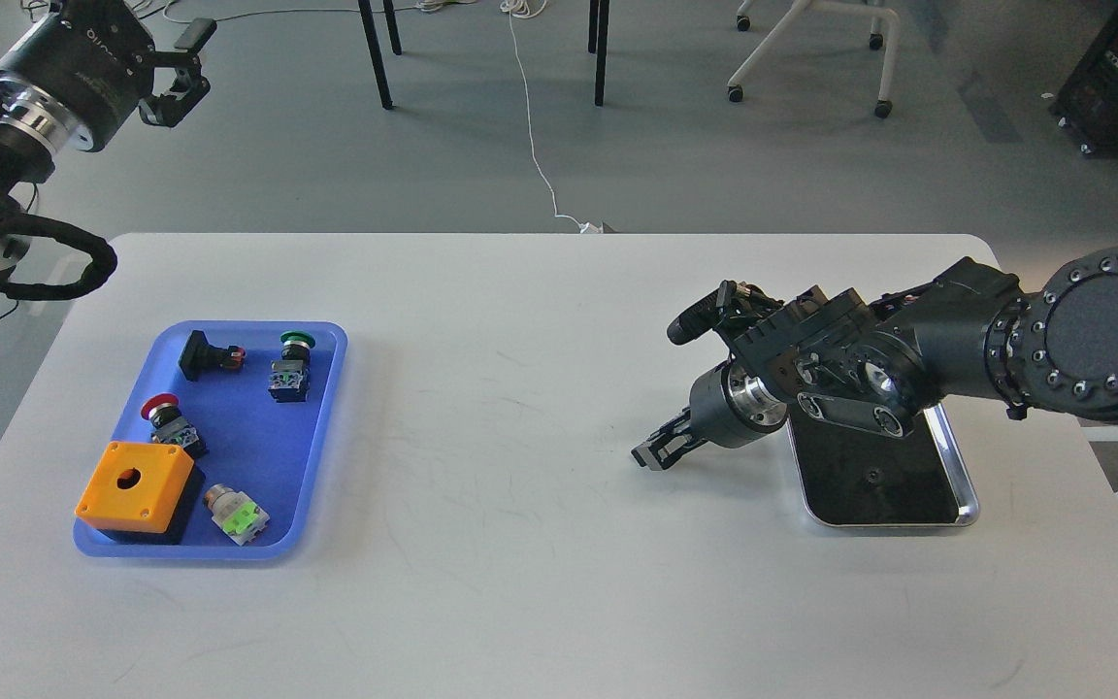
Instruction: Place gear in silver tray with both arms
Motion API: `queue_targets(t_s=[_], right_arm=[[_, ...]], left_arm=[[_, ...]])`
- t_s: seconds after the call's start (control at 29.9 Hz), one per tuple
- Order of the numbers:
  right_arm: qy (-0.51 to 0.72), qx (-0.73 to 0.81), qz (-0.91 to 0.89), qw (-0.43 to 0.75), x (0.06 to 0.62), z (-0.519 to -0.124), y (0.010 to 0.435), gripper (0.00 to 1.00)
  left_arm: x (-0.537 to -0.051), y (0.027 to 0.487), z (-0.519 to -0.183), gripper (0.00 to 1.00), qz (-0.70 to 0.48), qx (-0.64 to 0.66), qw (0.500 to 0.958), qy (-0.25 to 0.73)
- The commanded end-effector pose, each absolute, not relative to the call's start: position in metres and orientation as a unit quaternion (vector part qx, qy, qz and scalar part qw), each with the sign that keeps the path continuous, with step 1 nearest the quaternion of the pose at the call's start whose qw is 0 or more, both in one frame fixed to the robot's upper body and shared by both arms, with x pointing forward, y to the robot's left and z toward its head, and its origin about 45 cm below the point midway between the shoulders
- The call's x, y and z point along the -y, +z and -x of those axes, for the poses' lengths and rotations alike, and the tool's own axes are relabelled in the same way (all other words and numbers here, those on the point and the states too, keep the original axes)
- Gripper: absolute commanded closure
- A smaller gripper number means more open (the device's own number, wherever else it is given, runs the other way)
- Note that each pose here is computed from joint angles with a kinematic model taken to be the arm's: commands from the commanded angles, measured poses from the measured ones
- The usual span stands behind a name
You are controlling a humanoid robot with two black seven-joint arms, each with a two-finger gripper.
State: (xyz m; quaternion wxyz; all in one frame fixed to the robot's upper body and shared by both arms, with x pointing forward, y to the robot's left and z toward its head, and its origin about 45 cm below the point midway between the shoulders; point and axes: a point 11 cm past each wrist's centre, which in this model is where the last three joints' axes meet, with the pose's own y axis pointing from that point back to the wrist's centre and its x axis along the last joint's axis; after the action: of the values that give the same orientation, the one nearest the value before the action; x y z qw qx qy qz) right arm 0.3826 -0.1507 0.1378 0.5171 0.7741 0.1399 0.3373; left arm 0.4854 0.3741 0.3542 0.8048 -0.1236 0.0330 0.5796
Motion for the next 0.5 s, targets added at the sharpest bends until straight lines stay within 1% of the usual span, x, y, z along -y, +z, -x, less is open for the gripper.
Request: queue_targets(t_s=[0.0, 0.2, 0.47], right_arm=[[0.340, -0.140, -0.772, 0.518, 0.1500, -0.3845, 0.1409, 0.74], [0.343, -0.140, -0.771, 0.519, 0.1495, -0.3864, 0.1441, 0.78], [0.346, -0.139, -0.769, 0.519, 0.1484, -0.3887, 0.1481, 0.79]], left_arm=[[-0.3741, 0.3542, -0.4854, 0.02, 0.124, -0.033, 0.805, 0.580], [-0.3741, 0.3543, -0.4854, 0.02, 0.124, -0.033, 0.805, 0.580], [-0.3748, 0.3546, -0.4852, 0.02, 0.124, -0.032, 0.804, 0.580]])
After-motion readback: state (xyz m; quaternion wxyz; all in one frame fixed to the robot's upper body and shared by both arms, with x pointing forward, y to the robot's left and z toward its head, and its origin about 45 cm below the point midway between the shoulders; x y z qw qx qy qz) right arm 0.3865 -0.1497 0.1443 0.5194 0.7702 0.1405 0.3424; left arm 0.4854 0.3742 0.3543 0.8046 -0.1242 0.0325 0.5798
